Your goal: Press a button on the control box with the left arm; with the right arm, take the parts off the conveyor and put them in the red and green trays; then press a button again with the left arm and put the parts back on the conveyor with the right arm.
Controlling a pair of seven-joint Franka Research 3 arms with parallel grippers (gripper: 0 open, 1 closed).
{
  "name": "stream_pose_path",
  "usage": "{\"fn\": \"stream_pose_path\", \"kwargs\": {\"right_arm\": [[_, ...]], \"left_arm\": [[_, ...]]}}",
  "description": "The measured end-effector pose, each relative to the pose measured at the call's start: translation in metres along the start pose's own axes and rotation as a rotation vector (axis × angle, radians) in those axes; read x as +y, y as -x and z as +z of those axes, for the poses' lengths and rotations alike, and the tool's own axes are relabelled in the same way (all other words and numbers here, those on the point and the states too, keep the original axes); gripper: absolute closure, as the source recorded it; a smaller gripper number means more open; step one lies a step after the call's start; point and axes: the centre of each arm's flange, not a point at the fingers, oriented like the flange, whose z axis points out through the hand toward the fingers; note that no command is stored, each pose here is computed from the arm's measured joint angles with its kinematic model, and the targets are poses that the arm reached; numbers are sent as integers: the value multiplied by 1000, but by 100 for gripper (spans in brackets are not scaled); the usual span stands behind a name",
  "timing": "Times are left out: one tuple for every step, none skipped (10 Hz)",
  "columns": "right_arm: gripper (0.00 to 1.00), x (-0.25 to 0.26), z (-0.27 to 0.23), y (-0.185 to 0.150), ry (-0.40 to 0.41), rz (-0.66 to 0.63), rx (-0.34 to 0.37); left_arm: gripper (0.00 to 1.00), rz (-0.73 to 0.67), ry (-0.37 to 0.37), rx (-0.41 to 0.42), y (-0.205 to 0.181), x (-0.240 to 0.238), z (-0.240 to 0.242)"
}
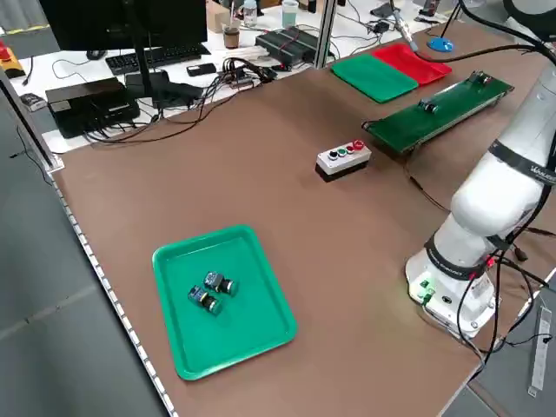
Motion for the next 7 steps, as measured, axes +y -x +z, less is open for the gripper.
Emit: {"fn": "stream_pose_path", "kwargs": {"right_arm": [[0,6,-14,10,-20,-11,-2],[0,5,-29,21,-20,-22,14],[0,3,-45,31,-18,-31,37],[0,2,-62,43,-19,-36,62],[0,3,-74,54,-21,-37,78],[0,4,-81,61,-22,-36,89],[0,8,-83,63,-22,-31,93]], "left_arm": [[0,-1,0,0,0,-1,0],[0,-2,0,0,0,-1,0],[0,-2,0,0,0,-1,0],[0,-3,0,0,0,-1,0],[0,-3,0,0,0,-1,0],[0,-3,0,0,0,-1,0],[0,-3,0,0,0,-2,0]]}}
